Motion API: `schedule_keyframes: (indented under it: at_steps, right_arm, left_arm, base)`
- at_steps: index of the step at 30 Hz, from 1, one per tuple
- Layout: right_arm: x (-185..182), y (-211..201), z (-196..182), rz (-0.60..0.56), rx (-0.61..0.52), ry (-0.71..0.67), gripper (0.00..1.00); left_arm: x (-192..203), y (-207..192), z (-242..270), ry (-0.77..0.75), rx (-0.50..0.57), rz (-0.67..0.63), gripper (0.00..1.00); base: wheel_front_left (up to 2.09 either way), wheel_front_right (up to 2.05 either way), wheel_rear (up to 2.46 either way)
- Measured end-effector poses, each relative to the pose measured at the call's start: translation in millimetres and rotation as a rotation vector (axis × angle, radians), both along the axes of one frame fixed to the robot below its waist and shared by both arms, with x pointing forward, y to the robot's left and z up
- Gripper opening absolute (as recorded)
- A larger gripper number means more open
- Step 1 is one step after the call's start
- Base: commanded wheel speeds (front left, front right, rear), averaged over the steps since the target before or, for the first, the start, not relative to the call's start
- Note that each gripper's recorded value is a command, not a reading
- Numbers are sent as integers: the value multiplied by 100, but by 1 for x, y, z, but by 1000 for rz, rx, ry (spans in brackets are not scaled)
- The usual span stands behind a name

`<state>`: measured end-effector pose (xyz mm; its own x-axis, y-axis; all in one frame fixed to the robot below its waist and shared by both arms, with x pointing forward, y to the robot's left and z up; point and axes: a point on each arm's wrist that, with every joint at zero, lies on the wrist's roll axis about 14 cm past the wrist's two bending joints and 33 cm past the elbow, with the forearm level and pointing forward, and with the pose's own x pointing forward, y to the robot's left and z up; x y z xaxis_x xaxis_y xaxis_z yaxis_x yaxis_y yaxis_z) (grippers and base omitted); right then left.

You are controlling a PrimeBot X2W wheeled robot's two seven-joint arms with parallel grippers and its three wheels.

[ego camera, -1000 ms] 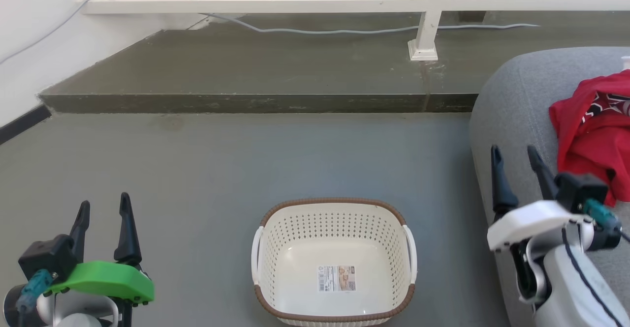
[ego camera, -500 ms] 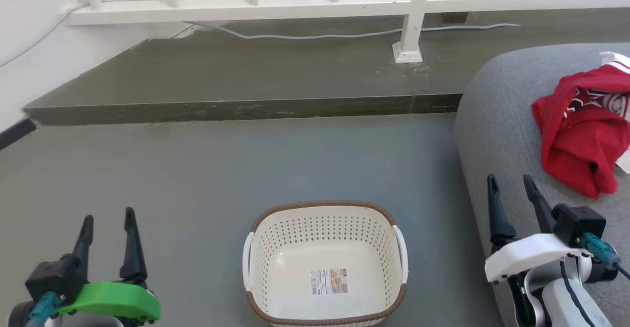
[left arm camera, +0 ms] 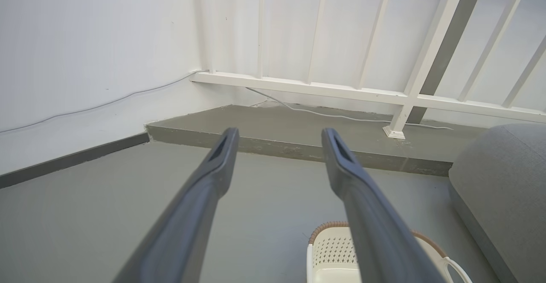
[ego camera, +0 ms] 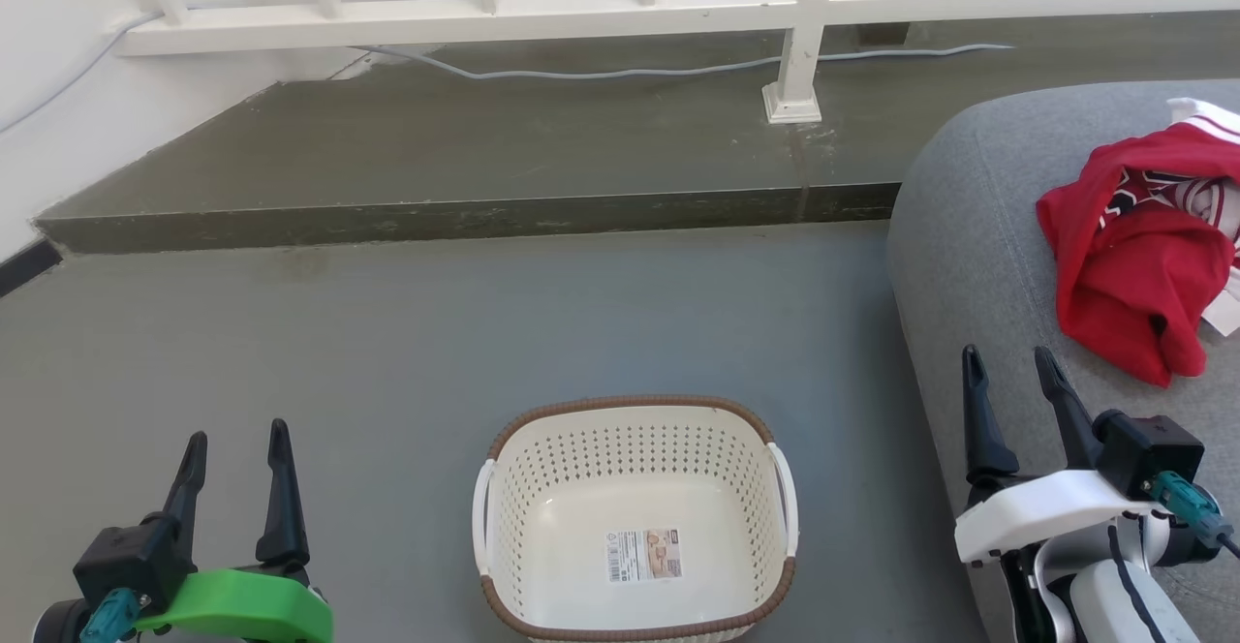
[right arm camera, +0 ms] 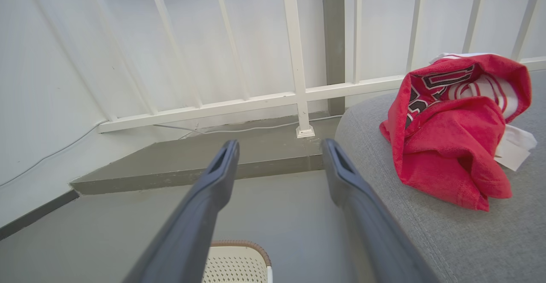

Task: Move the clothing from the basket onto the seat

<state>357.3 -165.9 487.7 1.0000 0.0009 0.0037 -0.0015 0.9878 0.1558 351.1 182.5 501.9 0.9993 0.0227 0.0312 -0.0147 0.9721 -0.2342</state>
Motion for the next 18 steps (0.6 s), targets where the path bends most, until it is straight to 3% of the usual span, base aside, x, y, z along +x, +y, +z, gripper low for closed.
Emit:
schedule_keyframes:
  at_steps: [14,15,18]
  right_arm:
    - [-2,3,6,6,6,-8,100]
    - [-3,3,6,6,6,-7,0]
    - [-8,5,-7,7,12,36,0]
  left_arm:
    - [-3,-3,4,-14,34,-11,100]
    - [-4,-4,3,-12,33,-14,0]
    - [-7,-9,-9,26,24,-18,0]
  base:
    - [0,0,0]
    - [0,0,0]
    - [0,0,0]
